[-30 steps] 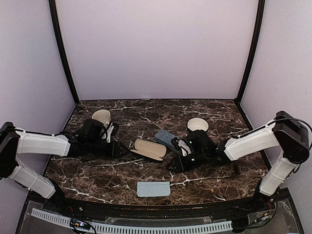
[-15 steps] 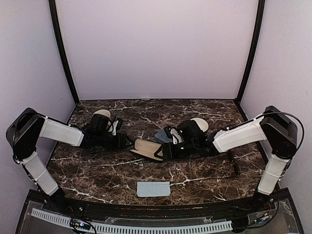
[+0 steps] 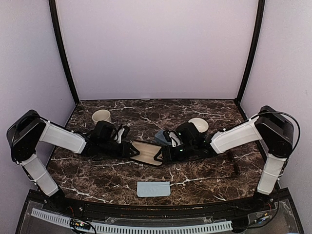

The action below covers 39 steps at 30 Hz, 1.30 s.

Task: Organize the sunglasses
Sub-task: Adjust the opened sunglasses case at the center of the board.

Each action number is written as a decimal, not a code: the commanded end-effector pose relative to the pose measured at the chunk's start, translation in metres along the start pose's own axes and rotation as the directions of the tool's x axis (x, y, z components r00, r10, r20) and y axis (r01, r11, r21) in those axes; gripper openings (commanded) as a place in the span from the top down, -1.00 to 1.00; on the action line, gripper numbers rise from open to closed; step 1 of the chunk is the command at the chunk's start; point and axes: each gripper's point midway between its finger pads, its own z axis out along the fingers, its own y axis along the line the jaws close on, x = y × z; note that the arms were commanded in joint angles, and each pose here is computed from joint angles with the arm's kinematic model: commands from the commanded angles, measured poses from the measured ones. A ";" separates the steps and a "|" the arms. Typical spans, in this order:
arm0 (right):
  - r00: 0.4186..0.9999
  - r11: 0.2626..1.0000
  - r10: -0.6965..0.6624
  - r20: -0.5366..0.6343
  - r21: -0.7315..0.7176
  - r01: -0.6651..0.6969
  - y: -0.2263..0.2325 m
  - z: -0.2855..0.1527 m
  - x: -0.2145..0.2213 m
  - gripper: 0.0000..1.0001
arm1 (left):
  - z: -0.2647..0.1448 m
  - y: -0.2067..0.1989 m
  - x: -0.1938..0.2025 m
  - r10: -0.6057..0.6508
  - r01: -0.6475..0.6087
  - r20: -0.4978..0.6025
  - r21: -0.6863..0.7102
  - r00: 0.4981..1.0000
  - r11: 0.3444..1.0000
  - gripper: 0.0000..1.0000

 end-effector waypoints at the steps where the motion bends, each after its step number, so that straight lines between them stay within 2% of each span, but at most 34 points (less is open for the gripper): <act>1: 0.999 0.999 -0.026 0.030 -0.039 0.028 0.012 -0.005 -0.012 -0.20 | -0.011 -0.014 0.003 0.010 -0.010 0.023 0.017 1.000 1.000 0.23; 10: 0.999 0.999 -0.036 0.014 -0.027 0.036 0.010 -0.003 -0.011 -0.18 | -0.012 -0.017 0.009 0.010 -0.011 0.008 0.017 1.000 1.000 0.22; 22: 0.996 0.997 -0.075 0.050 0.012 0.074 0.011 -0.020 -0.029 -0.20 | 0.000 -0.028 0.018 0.029 -0.027 -0.036 0.052 0.999 0.998 0.23; 39: 0.996 0.996 -0.081 0.049 0.034 0.079 0.005 -0.028 -0.027 -0.20 | -0.005 -0.049 -0.008 0.083 -0.084 0.007 0.066 0.996 0.994 0.21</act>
